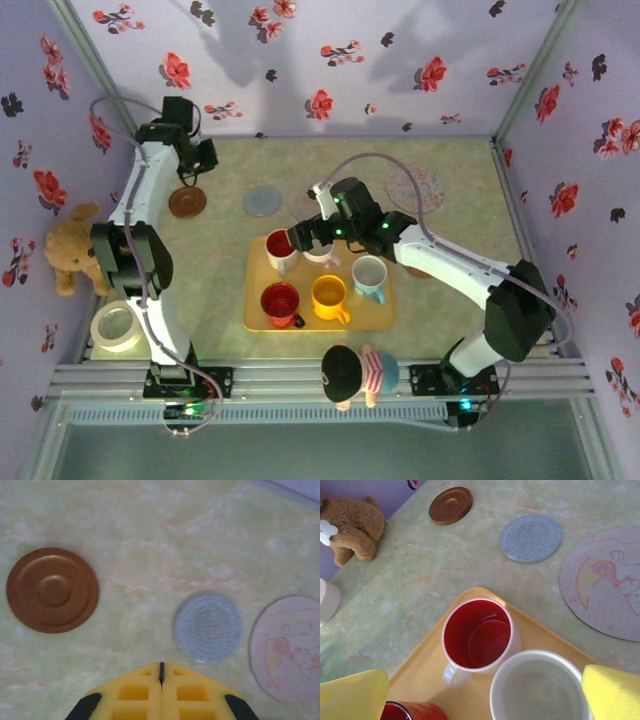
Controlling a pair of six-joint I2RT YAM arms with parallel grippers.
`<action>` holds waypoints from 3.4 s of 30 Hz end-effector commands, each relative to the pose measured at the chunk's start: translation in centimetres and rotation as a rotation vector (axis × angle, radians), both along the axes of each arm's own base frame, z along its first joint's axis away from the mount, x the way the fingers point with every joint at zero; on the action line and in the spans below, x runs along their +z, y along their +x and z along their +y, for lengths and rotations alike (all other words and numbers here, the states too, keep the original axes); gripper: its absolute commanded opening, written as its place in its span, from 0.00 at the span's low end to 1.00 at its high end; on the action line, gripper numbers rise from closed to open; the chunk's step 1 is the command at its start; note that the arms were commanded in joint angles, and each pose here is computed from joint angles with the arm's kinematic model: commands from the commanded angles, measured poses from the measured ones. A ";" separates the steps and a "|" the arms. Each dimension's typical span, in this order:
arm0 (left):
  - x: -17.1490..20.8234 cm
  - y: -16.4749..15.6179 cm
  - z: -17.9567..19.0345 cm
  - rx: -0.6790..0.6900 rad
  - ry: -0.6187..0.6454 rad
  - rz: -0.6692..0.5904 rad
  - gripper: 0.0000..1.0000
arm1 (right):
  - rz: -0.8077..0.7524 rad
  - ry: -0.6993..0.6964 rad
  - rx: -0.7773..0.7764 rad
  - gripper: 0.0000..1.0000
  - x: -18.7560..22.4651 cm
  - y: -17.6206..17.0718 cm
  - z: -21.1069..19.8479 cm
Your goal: Place the cup by the coaster
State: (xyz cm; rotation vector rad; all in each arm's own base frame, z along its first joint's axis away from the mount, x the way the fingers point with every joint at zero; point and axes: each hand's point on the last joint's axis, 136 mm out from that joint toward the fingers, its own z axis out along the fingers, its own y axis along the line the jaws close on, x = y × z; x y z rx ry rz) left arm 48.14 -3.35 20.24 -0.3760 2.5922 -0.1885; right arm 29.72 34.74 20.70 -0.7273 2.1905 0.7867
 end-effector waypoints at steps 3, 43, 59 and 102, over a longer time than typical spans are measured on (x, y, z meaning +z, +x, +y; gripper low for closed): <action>-1.8 -0.4 4.1 0.054 0.049 0.017 0.00 | -0.011 0.047 0.033 1.00 1.3 0.6 1.6; -19.1 2.4 8.6 0.155 -0.110 0.294 0.00 | 0.012 -0.021 -0.010 1.00 0.2 2.2 2.0; -19.0 -1.5 2.9 -0.027 -0.181 0.349 0.00 | -0.010 -0.033 -0.034 1.00 0.5 1.3 0.6; -9.5 1.5 -1.8 -0.127 -0.266 0.139 0.09 | -0.075 -0.044 -0.086 1.00 3.0 1.3 -1.1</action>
